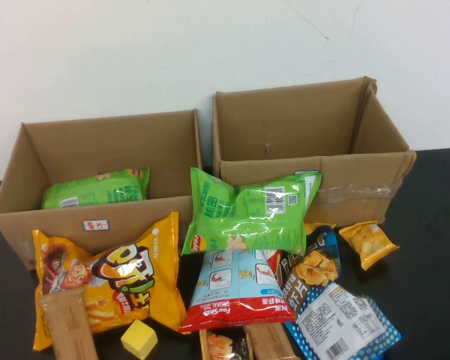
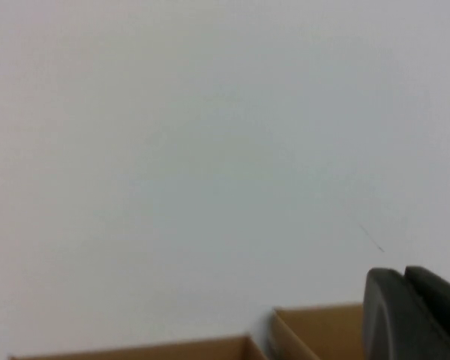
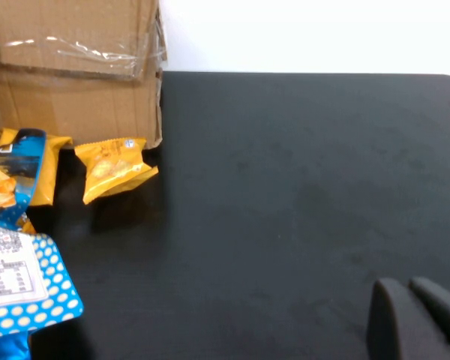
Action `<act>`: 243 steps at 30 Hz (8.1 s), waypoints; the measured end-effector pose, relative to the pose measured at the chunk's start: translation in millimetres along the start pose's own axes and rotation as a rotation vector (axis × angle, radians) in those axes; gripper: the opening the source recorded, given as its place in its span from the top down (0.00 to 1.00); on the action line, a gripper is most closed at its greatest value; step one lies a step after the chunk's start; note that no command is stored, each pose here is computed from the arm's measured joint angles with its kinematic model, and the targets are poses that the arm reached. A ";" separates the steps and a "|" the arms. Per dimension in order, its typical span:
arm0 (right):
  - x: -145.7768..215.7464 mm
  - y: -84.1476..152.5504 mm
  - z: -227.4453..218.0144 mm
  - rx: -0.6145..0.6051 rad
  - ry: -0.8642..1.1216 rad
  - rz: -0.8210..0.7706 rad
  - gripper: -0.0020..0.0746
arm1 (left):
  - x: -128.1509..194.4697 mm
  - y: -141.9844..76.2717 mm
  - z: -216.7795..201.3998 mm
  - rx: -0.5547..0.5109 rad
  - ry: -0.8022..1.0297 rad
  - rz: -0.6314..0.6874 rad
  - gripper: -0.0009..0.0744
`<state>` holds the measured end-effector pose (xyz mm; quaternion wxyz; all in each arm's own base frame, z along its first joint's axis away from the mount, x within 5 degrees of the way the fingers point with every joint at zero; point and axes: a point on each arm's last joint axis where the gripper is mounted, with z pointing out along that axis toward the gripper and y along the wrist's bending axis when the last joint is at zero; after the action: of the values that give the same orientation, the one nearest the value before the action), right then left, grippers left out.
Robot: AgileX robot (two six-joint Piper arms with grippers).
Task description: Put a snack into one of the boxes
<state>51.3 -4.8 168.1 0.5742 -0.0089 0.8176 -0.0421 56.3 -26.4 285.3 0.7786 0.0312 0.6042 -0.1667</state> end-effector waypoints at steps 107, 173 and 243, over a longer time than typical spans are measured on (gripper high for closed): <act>-203.0 53.7 175.5 -0.511 0.633 -0.413 0.36 | 98.9 43.6 -40.6 -0.394 0.524 0.130 0.99; -219.2 100.2 185.7 -0.507 0.299 -0.178 0.58 | 99.1 43.6 -40.7 -0.394 0.525 0.128 0.99; -114.6 37.0 -2.7 -0.441 -0.277 -0.227 0.97 | 99.1 43.6 -40.7 -0.388 0.530 0.152 0.99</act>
<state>89.0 39.5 273.6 0.6562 -0.2306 0.7146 0.0742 52.6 2.9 173.5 0.5960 -0.0300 0.8020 0.0238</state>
